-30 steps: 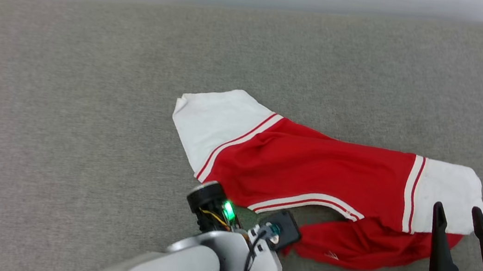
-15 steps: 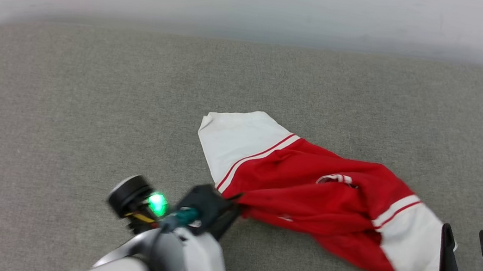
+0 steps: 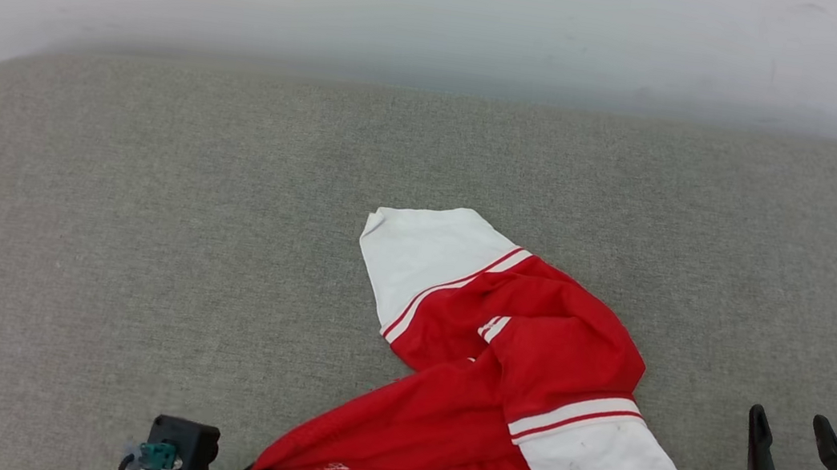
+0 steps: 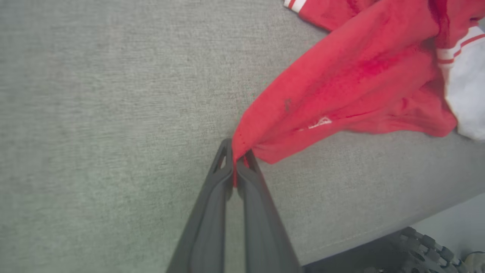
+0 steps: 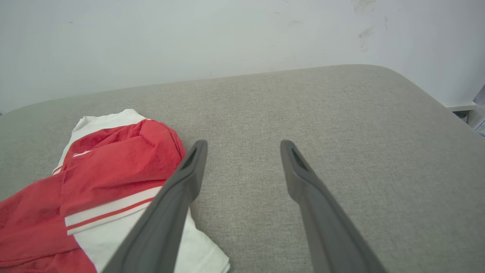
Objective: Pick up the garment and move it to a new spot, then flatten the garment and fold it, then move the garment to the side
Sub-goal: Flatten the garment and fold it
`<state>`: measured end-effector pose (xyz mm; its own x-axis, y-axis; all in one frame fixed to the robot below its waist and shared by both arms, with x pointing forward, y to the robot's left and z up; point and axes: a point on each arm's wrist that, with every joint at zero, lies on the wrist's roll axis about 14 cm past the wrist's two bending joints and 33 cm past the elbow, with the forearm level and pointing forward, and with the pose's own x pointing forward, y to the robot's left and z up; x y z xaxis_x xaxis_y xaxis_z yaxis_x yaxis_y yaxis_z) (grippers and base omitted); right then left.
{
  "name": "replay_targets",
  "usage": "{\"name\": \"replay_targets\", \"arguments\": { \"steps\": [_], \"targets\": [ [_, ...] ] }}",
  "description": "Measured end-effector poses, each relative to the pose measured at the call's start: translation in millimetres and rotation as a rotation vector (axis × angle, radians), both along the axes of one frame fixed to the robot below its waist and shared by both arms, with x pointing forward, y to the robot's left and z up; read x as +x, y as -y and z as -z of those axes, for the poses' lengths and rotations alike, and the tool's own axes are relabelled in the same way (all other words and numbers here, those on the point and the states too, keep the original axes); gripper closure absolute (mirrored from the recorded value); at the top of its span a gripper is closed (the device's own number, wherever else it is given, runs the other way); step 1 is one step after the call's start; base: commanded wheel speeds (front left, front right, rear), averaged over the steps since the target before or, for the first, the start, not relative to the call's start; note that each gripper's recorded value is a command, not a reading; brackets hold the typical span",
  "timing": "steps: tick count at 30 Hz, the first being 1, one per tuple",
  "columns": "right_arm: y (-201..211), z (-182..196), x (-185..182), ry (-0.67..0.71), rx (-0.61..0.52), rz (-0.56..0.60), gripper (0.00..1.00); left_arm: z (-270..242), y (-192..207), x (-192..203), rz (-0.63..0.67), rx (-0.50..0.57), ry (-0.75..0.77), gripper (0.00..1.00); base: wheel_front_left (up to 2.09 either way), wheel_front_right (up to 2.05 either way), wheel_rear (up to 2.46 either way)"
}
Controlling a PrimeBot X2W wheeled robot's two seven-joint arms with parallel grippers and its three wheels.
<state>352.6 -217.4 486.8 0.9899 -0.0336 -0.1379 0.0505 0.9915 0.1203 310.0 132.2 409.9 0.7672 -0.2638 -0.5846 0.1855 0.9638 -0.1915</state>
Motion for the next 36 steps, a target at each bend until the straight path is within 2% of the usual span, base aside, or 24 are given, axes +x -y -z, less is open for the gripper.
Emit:
{"name": "replay_targets", "arguments": {
  "steps": [5,6,8,17,21,27,36],
  "targets": [
    [-4,-3,1,-0.002,-0.006,-0.016,0.00,16,3,-5,-0.027,-0.042,-0.017,1.00,0.00,0.00,0.00],
    [-5,-4,1,0.001,-0.007,-0.018,0.00,15,4,-4,-0.034,-0.051,-0.003,0.70,0.00,0.00,0.00],
    [-6,-7,1,0.004,-0.009,-0.023,0.00,14,4,0,-0.044,-0.054,0.021,0.00,0.00,0.00,0.00],
    [-14,-7,-9,-0.028,-0.009,-0.049,0.00,-23,-6,30,-0.074,-0.033,0.273,0.00,0.00,0.00,0.00],
    [-25,3,-18,-0.102,-0.003,-0.087,0.00,-50,-8,44,-0.084,-0.036,0.416,0.00,0.00,0.00,0.00],
    [-43,31,-37,-0.316,-0.044,-0.206,0.00,-86,-7,59,-0.098,-0.042,0.569,0.00,0.00,0.00,0.00],
    [-69,70,-71,-0.635,-0.153,-0.448,0.00,-108,-17,65,-0.145,-0.031,0.662,0.00,0.00,0.00,0.00]
  ]
}}
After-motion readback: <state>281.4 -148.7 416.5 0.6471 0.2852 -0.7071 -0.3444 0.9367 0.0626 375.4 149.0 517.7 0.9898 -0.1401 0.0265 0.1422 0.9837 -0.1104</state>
